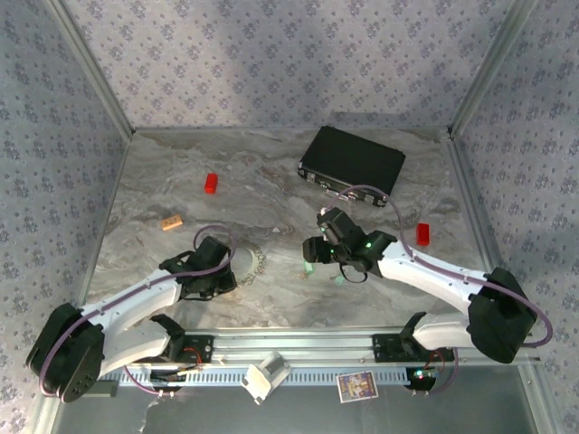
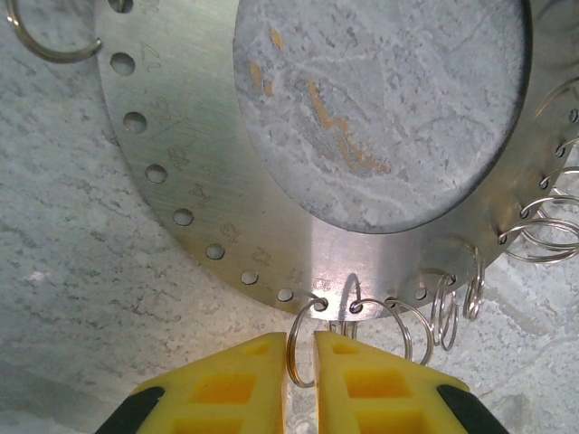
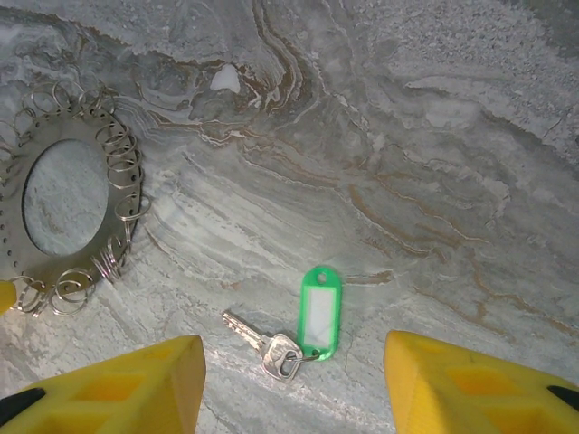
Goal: Put the keys on the keyring
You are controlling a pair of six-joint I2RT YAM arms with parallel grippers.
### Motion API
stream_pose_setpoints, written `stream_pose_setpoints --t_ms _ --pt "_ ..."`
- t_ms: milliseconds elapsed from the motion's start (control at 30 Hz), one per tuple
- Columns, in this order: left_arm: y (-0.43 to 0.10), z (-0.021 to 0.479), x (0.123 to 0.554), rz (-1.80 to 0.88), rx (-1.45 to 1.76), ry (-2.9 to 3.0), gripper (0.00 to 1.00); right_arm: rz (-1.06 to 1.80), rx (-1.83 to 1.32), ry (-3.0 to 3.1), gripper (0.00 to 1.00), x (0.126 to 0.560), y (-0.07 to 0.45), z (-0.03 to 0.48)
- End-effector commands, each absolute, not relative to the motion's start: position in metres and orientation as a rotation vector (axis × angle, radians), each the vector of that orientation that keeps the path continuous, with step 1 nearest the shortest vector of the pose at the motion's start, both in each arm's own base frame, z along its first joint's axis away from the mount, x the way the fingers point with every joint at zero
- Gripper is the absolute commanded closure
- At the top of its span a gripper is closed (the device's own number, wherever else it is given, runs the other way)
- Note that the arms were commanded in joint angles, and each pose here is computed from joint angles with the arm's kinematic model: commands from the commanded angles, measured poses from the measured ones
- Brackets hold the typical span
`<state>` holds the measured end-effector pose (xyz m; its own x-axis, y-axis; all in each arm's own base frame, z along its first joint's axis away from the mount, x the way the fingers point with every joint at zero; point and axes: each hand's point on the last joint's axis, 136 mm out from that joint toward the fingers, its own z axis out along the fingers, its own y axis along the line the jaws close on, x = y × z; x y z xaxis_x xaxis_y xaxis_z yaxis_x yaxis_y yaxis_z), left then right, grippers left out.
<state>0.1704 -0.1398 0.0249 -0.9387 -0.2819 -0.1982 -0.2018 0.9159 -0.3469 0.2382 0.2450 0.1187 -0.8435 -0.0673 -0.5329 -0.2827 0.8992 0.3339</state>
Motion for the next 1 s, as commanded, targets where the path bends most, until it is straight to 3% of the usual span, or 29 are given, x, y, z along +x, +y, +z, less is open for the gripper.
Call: stream_pose_setpoints --t_ms 0,600,967 --pt "-0.147 0.031 0.174 -0.512 -0.342 2.819 0.85 0.547 -0.224 2.514 0.45 0.237 0.239 0.127" --pt "-0.144 0.047 0.184 -0.454 -0.332 2.775 1.00 0.542 -0.200 2.500 0.46 0.238 0.231 0.132" --pt "-0.163 0.112 0.205 -0.154 0.199 2.575 1.00 0.584 -0.227 2.473 0.47 0.251 0.237 0.132"
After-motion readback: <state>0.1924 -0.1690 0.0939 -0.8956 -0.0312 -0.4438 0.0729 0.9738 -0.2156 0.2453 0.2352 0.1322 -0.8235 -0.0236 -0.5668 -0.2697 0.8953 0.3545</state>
